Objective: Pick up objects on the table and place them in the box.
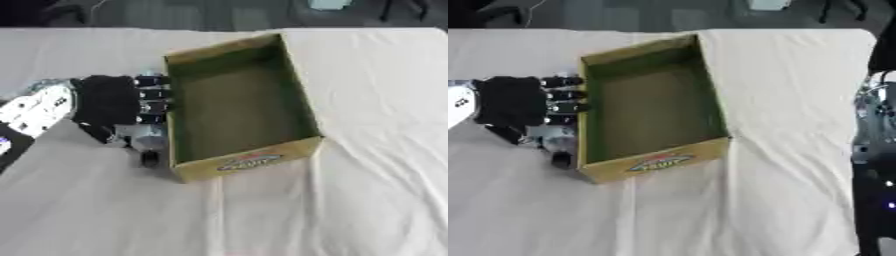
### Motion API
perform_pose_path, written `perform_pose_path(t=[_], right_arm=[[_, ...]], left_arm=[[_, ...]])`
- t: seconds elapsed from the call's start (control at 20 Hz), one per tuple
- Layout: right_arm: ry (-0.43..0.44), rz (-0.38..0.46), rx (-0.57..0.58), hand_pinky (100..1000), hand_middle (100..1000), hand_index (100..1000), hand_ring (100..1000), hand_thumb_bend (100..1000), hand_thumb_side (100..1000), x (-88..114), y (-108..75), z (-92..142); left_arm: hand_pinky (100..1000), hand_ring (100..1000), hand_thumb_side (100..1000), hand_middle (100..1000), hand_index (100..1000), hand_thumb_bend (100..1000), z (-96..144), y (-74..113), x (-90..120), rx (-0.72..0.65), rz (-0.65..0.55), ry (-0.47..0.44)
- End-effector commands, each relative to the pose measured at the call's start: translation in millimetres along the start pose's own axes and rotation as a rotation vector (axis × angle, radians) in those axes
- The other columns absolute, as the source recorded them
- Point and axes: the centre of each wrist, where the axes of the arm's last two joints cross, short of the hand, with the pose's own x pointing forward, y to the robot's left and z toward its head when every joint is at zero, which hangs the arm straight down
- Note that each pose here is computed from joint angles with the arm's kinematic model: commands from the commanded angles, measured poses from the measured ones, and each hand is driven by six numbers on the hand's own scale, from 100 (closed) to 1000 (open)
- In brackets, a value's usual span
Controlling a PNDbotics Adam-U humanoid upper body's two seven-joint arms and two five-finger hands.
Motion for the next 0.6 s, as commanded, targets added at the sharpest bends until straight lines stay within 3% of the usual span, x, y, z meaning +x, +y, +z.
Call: perform_pose_path(t=[0.05,0.5,0.55,0.6], right_arm=[[-0.016,-0.008,0.025,321,477,691,440,100,863,2,3.2,-8],[-0.012,-0.002,0.025,321,477,692,441,100,864,3,2.2,-7],[-0.011,-0.001,0.025,321,477,692,441,100,863,3,2.0,-7],[-0.010,0.000,0.026,320,477,692,441,100,863,3,1.9,-7]], left_arm=[[898,838,573,809,822,487,7,-8.8,6,0.188,0.170,-0.165],[916,875,581,814,803,471,8,6.8,-11,0.259,0.128,-0.132],[916,875,586,814,803,435,9,9.3,-13,0.264,0.120,-0.128],[923,888,582,820,800,472,9,11.9,-16,0.267,0.112,-0.126]])
